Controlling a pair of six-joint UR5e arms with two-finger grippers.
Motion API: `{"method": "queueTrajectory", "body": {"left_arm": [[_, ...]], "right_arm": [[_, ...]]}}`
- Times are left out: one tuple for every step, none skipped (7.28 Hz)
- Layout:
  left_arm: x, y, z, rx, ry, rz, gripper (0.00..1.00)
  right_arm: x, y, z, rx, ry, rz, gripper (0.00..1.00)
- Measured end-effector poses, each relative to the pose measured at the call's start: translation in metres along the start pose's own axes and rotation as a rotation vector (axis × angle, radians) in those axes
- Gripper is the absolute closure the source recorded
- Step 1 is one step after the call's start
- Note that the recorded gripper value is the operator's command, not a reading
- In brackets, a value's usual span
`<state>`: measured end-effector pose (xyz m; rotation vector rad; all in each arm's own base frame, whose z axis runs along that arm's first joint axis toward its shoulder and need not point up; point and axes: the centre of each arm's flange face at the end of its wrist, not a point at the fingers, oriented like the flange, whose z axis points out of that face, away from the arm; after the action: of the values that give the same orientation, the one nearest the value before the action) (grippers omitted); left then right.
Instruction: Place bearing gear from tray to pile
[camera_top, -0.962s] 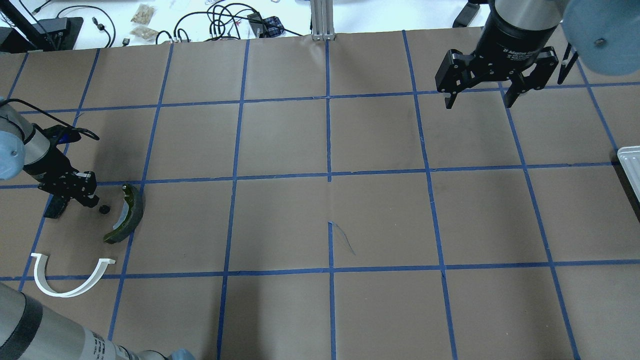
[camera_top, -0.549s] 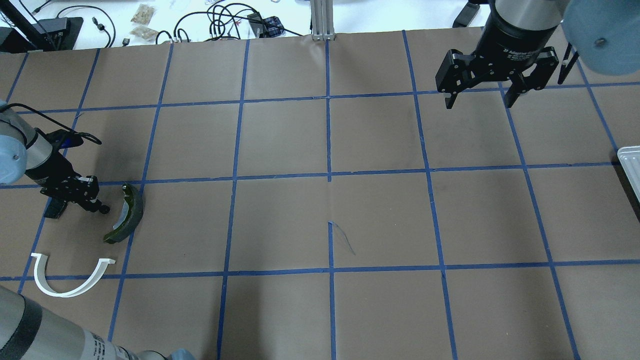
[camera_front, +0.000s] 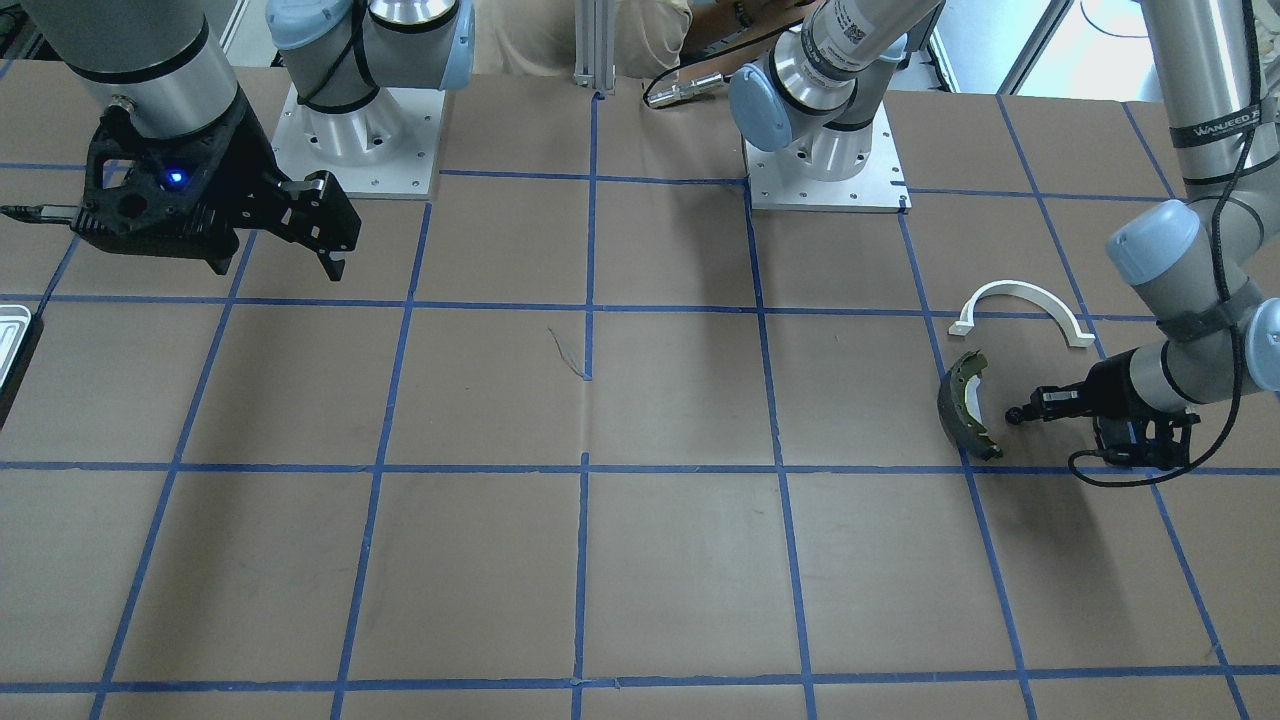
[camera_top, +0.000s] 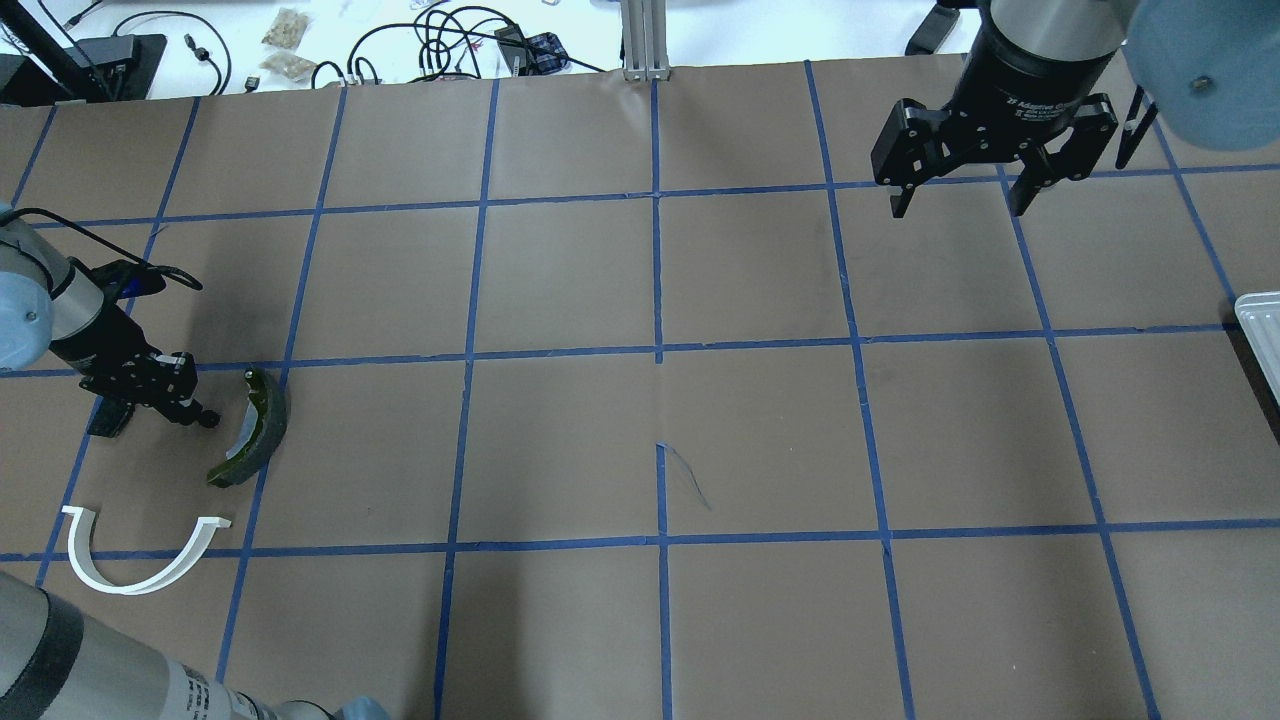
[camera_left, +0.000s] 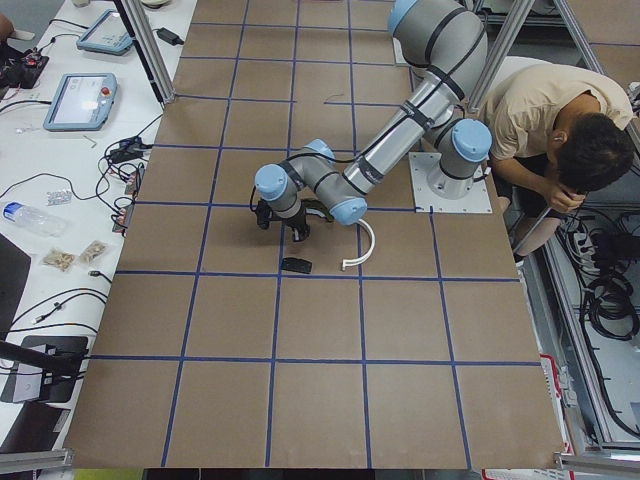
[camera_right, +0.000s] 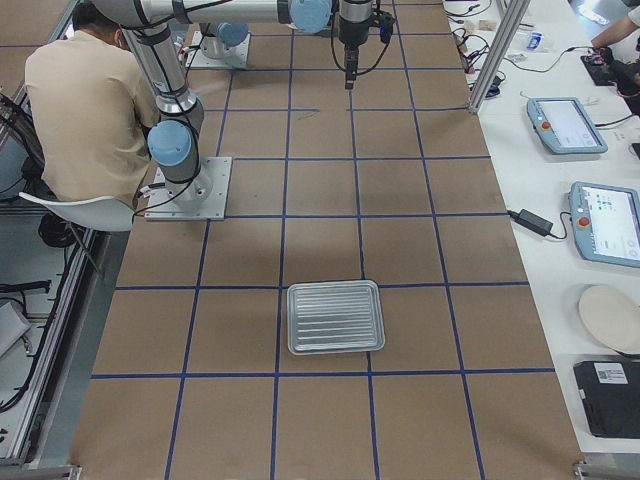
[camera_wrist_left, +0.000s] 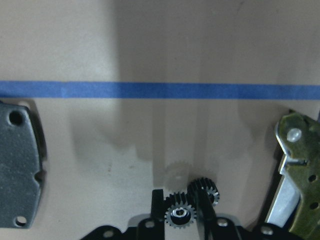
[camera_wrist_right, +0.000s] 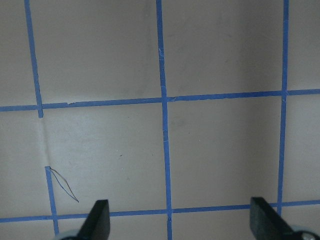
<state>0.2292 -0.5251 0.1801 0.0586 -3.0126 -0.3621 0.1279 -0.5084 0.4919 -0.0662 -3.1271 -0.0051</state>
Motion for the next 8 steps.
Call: {"method": "queueTrajectory", "body": {"left_arm": [[-0.001,0.000,0.001,-0.001,0.001,-0.002,0.48],[-0.002,0.000,0.001,-0.001,0.001,-0.002,0.26],[-0.002,0.000,0.000,0.000,0.000,-0.003,0.13],[-0.002,0.000,-0.002,0.002,-0.003,-0.004,0.07],[-0.001,0.000,-0.007,0.006,-0.006,-0.003,0.00],[0.000,0.000,-0.013,0.011,-0.011,-0.002,0.00],[0.004,0.001,-0.026,0.020,-0.015,0.000,0.00],[0.013,0.000,-0.051,0.030,-0.019,0.009,0.00]], "right_arm": [[0.000,0.000,0.000,0.000,0.000,0.000,0.00],[0.000,0.000,0.000,0.000,0.000,-0.001,0.00],[0.000,0.000,0.000,-0.001,0.000,0.000,0.00],[0.000,0.000,0.000,-0.001,0.000,0.000,0.00],[0.000,0.000,0.000,-0.001,0.000,0.000,0.00],[0.000,0.000,0.000,0.000,0.000,0.000,0.00],[0.000,0.000,0.000,0.000,0.000,0.000,0.00],[0.000,0.000,0.000,0.000,0.000,0.000,0.00]]}}
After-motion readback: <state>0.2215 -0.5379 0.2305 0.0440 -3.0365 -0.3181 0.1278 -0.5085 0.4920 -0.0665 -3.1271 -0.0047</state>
